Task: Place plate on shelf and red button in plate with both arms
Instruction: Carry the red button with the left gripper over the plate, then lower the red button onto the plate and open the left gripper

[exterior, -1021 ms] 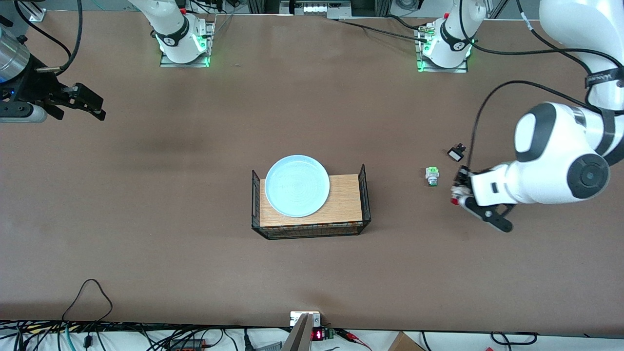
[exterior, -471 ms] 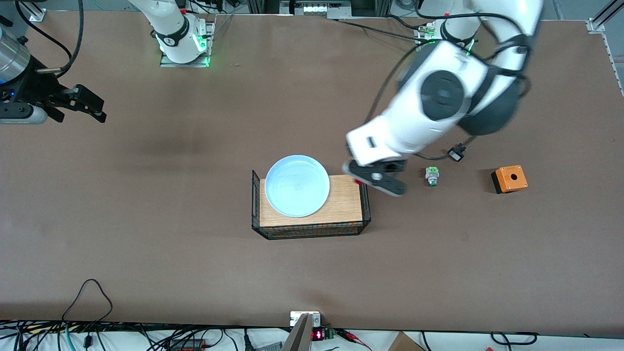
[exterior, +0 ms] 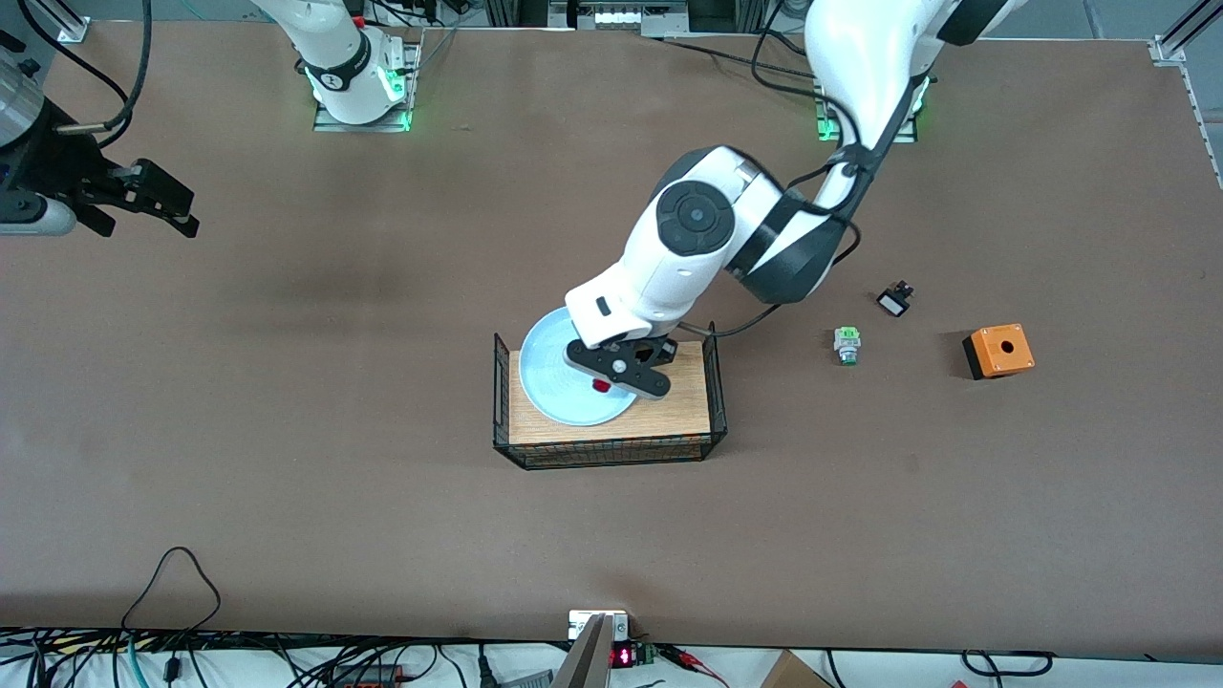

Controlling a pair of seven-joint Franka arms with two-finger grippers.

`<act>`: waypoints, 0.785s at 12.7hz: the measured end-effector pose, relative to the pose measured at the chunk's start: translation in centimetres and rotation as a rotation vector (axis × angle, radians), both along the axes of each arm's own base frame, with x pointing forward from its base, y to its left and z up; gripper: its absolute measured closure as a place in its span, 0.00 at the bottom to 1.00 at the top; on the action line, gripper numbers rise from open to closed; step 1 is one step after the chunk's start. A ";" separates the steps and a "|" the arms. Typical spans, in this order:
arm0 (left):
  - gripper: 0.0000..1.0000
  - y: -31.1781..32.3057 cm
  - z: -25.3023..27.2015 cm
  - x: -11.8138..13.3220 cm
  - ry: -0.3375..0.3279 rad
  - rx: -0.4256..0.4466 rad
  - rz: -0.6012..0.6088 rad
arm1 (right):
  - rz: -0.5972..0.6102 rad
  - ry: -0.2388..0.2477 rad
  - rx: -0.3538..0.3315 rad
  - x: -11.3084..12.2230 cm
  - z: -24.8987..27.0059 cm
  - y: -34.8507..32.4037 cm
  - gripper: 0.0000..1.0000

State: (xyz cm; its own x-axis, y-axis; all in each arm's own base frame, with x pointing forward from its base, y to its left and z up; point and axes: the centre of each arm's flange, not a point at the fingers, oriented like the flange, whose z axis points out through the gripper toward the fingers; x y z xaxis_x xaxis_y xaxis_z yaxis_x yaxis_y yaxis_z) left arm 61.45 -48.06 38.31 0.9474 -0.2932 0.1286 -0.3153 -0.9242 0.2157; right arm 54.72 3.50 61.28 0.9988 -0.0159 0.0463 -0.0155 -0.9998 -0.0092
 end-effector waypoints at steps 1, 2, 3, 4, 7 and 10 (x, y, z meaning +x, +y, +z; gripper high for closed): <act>0.67 -0.3 -1.0 0.0 0.001 0.000 -0.001 | -0.005 0.011 0.000 0.3 -0.6 -0.3 0.00; 0.67 -0.7 -1.6 -0.1 0.002 0.000 -0.003 | -0.012 0.017 0.000 0.5 -1.0 -0.6 0.00; 0.67 -0.9 -1.9 -0.3 0.003 0.000 -0.005 | -0.019 0.019 0.000 0.6 -1.0 -1.0 0.00; 0.60 -1.1 -1.9 -0.4 0.004 0.000 -0.007 | -0.027 0.018 0.000 0.6 -1.0 -1.5 0.00; 0.29 -1.0 -1.6 -0.3 0.000 0.000 -0.005 | -0.035 0.013 0.000 0.6 -0.7 -2.0 0.00; 0.00 1.3 0.1 0.2 0.062 0.074 0.012 | -0.035 -0.003 0.001 0.5 0.0 -1.9 0.00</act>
State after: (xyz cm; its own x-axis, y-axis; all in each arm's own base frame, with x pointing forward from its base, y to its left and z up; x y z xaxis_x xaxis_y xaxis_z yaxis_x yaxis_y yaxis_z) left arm 61.69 -46.75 38.37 0.9563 -0.2885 0.0483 -0.2925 -0.9419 0.1650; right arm 55.23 1.56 61.32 0.9975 -0.0506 0.0492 -0.0502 -0.9987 -0.0103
